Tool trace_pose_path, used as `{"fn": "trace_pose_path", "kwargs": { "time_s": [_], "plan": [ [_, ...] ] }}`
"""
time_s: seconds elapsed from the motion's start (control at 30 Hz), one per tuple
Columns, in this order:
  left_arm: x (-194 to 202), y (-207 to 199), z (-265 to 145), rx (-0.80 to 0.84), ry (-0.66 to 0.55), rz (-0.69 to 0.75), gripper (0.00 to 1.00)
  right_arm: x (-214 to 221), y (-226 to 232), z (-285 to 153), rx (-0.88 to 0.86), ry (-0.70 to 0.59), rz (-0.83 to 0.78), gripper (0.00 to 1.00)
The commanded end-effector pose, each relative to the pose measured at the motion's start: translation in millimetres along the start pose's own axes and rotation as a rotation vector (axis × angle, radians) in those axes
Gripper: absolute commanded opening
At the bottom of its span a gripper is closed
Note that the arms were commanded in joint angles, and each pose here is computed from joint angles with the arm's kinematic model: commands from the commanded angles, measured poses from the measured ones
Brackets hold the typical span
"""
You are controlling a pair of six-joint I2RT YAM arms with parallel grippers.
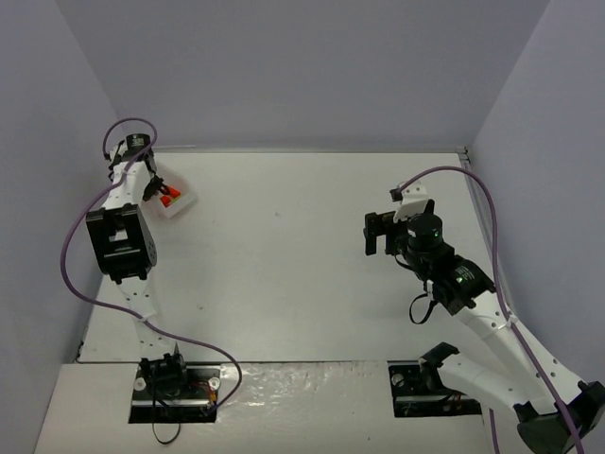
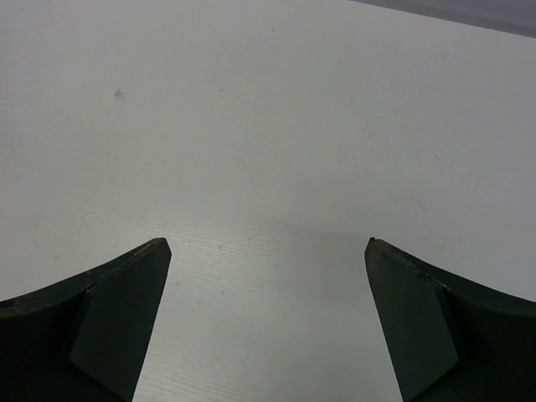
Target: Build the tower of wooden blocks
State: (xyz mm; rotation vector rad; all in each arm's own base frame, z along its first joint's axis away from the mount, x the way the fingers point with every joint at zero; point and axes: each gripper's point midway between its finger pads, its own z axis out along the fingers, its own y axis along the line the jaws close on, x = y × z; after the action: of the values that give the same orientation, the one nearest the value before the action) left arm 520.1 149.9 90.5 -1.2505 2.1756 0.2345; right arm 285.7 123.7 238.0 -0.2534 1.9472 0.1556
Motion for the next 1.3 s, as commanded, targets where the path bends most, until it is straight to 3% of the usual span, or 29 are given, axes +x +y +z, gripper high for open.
{"fn": "trace_pose_path", "kwargs": {
  "time_s": [0.0,0.23,0.47,0.93,1.27],
  "plan": [
    [-21.3,-13.7,-87.6,0.069,-0.164,0.26,0.0,-22.7,8.1,-11.1,-0.055,-0.098,0.024,1.0],
    [46.4,0.6,-139.9,-0.043,-0.237,0.689,0.0,-23.4,17.1,-21.8,-0.125,-0.119,0.024,1.0],
    [94.0,13.4,-181.8,-0.159,-0.349,0.992,0.0,-19.4,25.8,-29.5,-0.186,-0.123,0.032,1.0],
    [171.4,9.8,-239.9,-0.442,-0.713,1.457,0.0,-13.1,27.8,-38.2,-0.208,-0.129,0.082,1.0],
    [220.1,-13.1,-263.7,-0.43,-0.792,1.656,0.0,-13.4,26.4,-44.2,-0.209,-0.129,0.091,1.0]
  ]
}}
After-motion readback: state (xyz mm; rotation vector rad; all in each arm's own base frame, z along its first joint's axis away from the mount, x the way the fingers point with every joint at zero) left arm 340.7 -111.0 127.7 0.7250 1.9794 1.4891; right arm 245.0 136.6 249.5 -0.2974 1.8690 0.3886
